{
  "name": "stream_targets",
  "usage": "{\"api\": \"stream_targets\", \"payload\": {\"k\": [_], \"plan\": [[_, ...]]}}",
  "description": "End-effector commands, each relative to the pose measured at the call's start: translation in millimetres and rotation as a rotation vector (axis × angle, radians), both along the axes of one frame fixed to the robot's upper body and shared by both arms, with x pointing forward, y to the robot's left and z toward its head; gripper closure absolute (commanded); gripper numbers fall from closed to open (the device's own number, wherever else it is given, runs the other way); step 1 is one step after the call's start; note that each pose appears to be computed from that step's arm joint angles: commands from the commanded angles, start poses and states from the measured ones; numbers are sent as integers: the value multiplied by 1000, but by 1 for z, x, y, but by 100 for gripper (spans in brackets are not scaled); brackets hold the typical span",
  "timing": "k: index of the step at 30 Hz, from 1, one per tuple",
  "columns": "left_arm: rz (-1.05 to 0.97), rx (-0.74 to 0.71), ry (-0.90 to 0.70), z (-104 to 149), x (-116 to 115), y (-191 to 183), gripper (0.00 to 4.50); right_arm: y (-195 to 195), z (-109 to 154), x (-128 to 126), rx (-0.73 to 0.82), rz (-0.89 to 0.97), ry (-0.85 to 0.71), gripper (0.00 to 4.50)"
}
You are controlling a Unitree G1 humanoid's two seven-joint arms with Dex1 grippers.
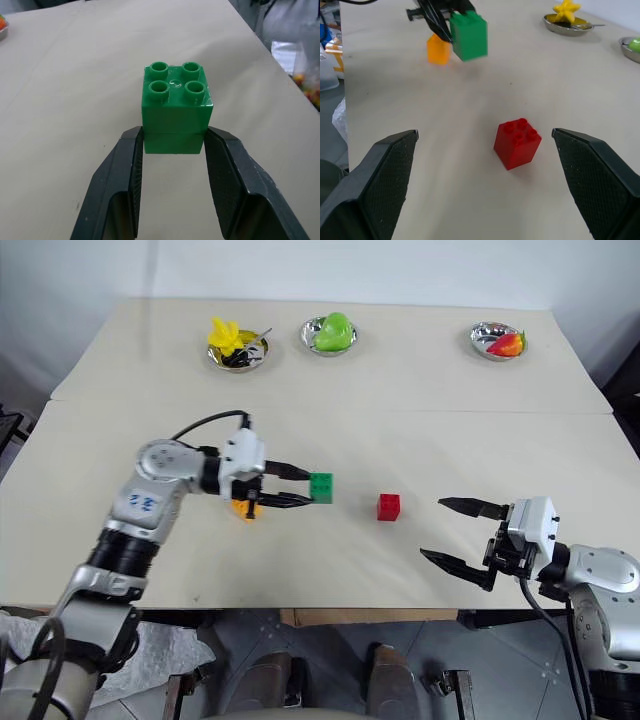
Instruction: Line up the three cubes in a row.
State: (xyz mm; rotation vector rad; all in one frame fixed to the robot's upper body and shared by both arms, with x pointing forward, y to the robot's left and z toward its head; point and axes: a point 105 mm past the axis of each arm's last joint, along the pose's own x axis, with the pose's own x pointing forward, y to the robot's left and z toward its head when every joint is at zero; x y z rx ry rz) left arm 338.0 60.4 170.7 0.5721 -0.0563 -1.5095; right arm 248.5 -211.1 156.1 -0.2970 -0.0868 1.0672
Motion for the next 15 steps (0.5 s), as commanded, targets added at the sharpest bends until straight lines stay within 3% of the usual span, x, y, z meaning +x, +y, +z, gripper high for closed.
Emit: {"api": "stream_targets", "payload": {"k": [1,15], "plan": [[10,48,-3,-10,10,1,305,1,11,-3,4,-7,-59,0],[12,140,72,-32,28,-11,305,-2,0,-2,2,-12,-6,0]]}}
